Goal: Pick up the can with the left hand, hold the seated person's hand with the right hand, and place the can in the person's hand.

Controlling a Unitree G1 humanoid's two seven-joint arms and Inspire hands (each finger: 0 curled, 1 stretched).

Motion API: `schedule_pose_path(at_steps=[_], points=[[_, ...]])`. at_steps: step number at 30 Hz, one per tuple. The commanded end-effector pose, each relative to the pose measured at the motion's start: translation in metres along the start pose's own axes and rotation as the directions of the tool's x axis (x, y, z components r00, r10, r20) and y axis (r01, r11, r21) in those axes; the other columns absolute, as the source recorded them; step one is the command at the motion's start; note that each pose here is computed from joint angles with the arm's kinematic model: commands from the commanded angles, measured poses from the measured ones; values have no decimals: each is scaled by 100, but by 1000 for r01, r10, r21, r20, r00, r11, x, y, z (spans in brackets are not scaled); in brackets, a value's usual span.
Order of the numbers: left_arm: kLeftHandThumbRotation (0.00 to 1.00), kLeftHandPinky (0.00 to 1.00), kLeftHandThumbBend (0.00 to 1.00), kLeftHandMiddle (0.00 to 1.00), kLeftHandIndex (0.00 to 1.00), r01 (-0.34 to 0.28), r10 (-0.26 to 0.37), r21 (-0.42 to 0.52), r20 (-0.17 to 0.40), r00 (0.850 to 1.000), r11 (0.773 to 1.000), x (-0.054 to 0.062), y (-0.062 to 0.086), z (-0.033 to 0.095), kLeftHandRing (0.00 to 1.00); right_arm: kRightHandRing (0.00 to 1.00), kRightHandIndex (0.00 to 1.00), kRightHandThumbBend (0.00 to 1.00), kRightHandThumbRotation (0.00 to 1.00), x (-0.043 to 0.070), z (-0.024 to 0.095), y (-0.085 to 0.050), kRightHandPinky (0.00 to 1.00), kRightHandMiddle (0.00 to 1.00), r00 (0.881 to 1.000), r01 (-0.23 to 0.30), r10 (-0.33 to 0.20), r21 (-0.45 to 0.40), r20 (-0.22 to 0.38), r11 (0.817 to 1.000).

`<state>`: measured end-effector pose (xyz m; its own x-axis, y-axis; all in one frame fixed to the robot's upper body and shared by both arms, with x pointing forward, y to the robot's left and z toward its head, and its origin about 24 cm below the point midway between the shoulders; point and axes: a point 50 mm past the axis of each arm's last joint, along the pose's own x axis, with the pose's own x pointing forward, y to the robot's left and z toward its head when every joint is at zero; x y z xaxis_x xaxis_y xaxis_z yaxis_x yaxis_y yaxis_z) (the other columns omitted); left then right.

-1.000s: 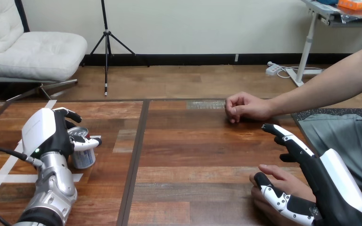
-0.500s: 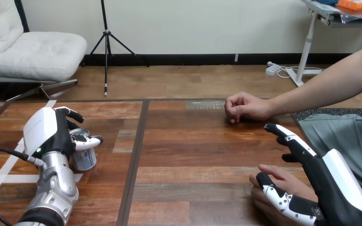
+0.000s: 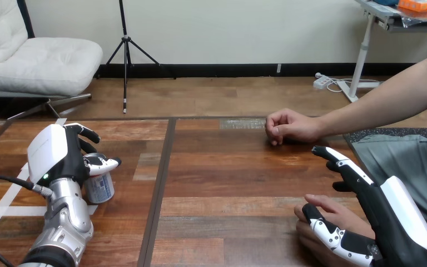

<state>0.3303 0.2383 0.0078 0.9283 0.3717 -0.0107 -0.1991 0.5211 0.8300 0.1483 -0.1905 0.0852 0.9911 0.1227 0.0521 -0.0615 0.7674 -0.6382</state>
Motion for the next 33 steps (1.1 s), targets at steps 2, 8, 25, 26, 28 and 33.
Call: schedule_pose_path(at_steps=[2,8,25,26,28,33], points=[[0,46,72,51,54,-33,34,-16,47,998,999,6,7,10,48,91,89,34,0,6,15,-10,80,93,995,46,-43,-23,94,999],[0,47,73,51,54,-42,43,-31,51,998,999,5,7,11,48,91,89,34,0,6,16,-9,80,93,995,44,-42,-16,90,999],[0,47,74,50,53,-41,42,-18,81,996,999,5,7,14,48,91,89,34,0,7,16,-9,79,93,995,42,-40,-18,94,999],[0,47,74,50,53,-40,42,-18,83,996,999,5,7,14,48,91,89,34,0,7,16,-9,79,93,995,42,-40,-19,94,999],[0,48,74,50,53,-39,40,-18,88,995,999,5,7,15,48,91,89,34,0,7,16,-9,79,93,995,42,-40,-18,95,999],[0,48,74,50,53,-37,39,-21,96,995,999,5,6,15,48,91,89,34,0,8,16,-8,79,93,995,41,-40,-16,94,999]])
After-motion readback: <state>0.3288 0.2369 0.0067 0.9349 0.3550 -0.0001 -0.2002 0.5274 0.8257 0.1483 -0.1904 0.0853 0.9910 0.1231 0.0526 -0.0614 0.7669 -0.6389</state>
